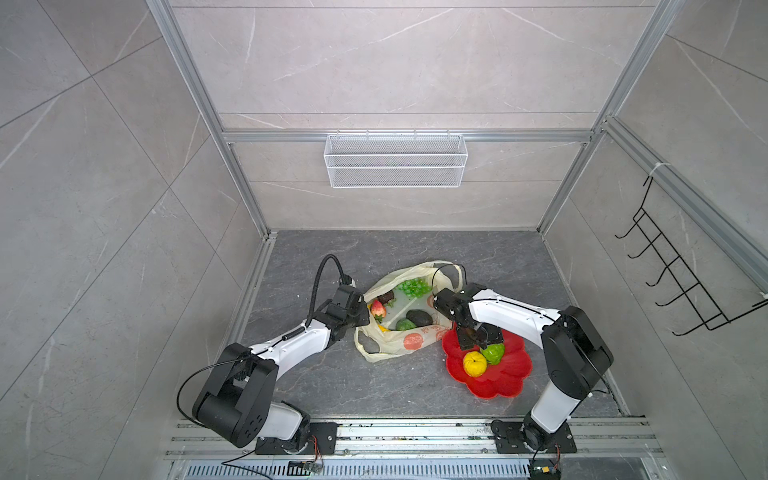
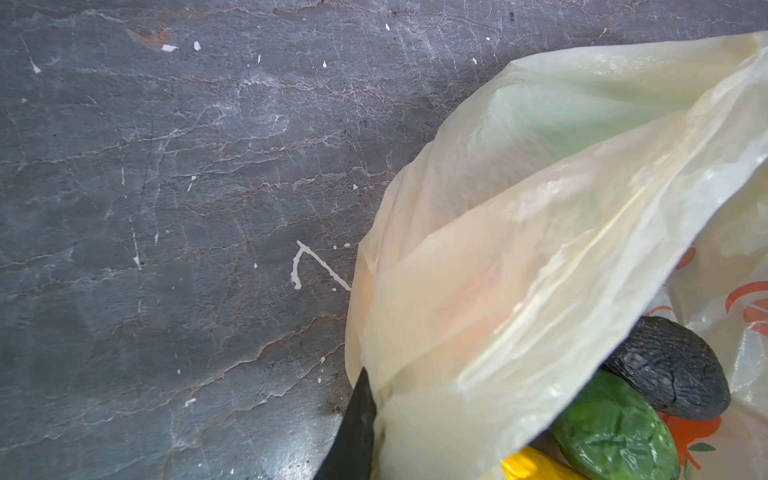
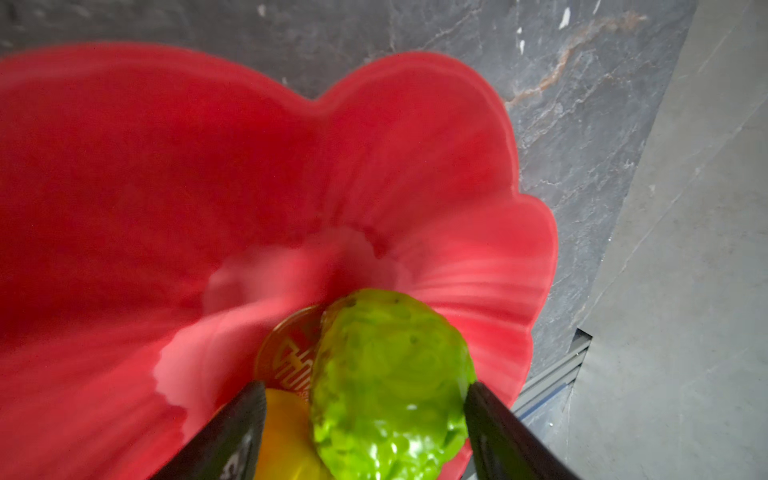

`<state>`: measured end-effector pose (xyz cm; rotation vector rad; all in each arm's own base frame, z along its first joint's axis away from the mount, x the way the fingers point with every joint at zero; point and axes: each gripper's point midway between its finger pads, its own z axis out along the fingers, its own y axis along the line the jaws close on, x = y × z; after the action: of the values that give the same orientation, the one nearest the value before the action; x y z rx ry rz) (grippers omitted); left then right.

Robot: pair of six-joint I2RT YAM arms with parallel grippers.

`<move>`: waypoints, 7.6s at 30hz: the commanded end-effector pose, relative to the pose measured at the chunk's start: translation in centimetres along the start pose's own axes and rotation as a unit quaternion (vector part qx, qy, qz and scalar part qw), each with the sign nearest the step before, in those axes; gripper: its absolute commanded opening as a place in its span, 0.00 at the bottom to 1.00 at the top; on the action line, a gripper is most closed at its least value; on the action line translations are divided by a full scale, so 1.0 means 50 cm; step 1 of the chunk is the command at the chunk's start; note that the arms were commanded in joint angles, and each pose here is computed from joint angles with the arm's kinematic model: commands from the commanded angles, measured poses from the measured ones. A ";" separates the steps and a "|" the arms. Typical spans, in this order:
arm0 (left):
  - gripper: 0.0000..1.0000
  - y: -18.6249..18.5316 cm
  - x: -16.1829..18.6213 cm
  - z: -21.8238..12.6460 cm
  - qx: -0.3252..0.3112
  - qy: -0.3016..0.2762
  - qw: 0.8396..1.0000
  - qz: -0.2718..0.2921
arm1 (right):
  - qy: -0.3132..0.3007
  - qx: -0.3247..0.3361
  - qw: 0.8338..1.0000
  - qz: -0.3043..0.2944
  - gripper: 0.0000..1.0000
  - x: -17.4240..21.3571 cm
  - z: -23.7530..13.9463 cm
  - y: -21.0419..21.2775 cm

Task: Take the fake fruits out of the plastic bag
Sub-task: 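Lower the green fruit onto the red plate and open the right gripper, then reach the right gripper into the bag and grasp the dark avocado, then lift the dark avocado out of the bag over the red plate, then lower the avocado onto the red plate and open the right gripper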

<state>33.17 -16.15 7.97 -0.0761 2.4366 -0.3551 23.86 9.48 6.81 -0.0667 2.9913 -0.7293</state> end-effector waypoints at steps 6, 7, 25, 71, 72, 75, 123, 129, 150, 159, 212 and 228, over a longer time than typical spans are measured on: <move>0.11 0.001 -0.013 -0.006 -0.001 -0.009 1.000 0.004 | -0.022 -0.016 1.000 0.015 0.77 -0.017 -0.047 0.003; 0.11 0.001 -0.014 -0.006 -0.002 -0.011 1.000 0.004 | -0.023 -0.019 0.999 0.015 0.76 -0.018 -0.049 0.006; 0.11 -0.001 -0.018 -0.015 0.003 -0.017 1.000 0.004 | -0.153 -0.112 0.981 0.028 0.71 -0.084 -0.210 0.077; 0.15 -0.053 -0.009 -0.024 -0.028 -0.029 0.995 0.095 | -0.108 -0.230 0.967 -0.015 0.76 -0.182 -0.113 0.277; 0.15 -0.054 -0.009 -0.023 -0.028 -0.029 0.995 0.095 | -0.106 -0.229 0.968 -0.015 0.76 -0.184 -0.108 0.278; 0.15 -0.053 -0.007 -0.021 -0.029 -0.027 0.995 0.096 | -0.103 -0.226 0.968 -0.016 0.77 -0.189 -0.099 0.281; 0.17 -0.051 -0.010 -0.023 -0.035 -0.028 0.994 0.098 | -0.129 -0.285 0.950 0.001 0.49 -0.221 -0.162 0.287; 0.17 -0.049 -0.010 -0.023 -0.036 -0.027 0.994 0.098 | -0.156 -0.304 0.940 0.014 0.49 -0.206 -0.224 0.239; 0.17 -0.050 -0.008 -0.017 -0.035 -0.025 0.994 0.096 | -0.142 -0.271 0.948 0.091 0.47 0.025 -0.223 0.025; 0.17 -0.047 -0.007 -0.013 -0.040 -0.024 0.994 0.099 | -0.105 -0.241 0.948 0.181 0.48 0.121 -0.152 -0.046; 0.18 -0.046 -0.009 -0.018 -0.041 -0.026 0.993 0.107 | -0.014 -0.222 0.891 0.395 0.54 0.136 0.088 -0.087; 0.18 -0.045 -0.012 -0.023 -0.042 -0.029 0.993 0.106 | -0.023 -0.210 0.892 0.398 0.64 0.133 0.075 -0.105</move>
<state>32.05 -17.90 7.82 0.1267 2.4275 -0.1626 17.70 3.41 4.83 1.0403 2.6817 0.0614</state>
